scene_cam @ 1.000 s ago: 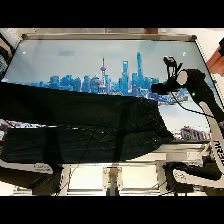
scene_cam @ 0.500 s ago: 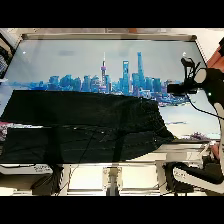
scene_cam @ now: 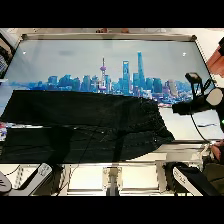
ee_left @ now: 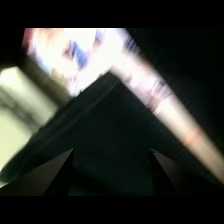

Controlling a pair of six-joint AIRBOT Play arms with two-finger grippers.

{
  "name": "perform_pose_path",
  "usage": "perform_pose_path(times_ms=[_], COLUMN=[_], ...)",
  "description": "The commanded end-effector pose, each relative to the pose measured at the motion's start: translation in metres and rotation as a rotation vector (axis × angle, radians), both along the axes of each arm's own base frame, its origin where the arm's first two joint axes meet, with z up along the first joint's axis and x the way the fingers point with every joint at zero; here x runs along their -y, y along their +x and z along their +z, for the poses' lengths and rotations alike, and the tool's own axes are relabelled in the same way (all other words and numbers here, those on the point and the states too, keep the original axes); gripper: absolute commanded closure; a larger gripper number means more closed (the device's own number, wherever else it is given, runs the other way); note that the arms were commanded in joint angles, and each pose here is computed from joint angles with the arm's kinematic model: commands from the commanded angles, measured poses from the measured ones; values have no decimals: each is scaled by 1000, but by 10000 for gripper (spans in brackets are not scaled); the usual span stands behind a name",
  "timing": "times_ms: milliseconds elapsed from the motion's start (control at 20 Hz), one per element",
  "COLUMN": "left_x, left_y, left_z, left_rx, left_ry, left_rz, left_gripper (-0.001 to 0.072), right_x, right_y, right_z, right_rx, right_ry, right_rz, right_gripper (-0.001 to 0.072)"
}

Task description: Fold the clothes and pants, and hang the long-sleeved shirts on hangers.

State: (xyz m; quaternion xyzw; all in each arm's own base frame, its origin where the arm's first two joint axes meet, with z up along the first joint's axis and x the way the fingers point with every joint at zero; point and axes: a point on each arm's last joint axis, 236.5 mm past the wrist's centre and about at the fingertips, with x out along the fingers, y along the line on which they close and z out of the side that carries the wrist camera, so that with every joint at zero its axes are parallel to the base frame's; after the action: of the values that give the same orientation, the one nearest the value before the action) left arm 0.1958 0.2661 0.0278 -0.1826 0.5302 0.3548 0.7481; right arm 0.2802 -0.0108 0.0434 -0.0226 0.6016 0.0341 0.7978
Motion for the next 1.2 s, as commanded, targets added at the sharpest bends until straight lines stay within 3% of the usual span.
perform_pose_path(times_ms=[0,150,400,600,1050,1100,1150], left_x=[7,-11,-25,-39,-36,-33,-30], left_y=[-67,-96,-149,-121,-96,-97,-99], left_z=[-38,-38,-68,-79,-101,-102,-102], left_rx=[-241,-346,-418,-245,-162,-169,-177], left_ry=[19,65,-60,-104,-207,-221,-236], left_rz=[-1,21,53,-14,-89,-95,-98], left_gripper=[209,208,208,213,249,292,446], right_x=[-10,-10,-21,-35,-39,-39,-39], right_y=[-35,-37,-34,-33,-32,-33,-33], right_z=[-19,-21,-19,-17,-16,-16,-16], right_rx=[-100,-104,-91,-84,-83,-83,-84], right_ry=[31,30,75,137,155,154,153], right_rz=[42,53,55,57,54,54,54], right_gripper=[509,509,508,509,508,509,509])
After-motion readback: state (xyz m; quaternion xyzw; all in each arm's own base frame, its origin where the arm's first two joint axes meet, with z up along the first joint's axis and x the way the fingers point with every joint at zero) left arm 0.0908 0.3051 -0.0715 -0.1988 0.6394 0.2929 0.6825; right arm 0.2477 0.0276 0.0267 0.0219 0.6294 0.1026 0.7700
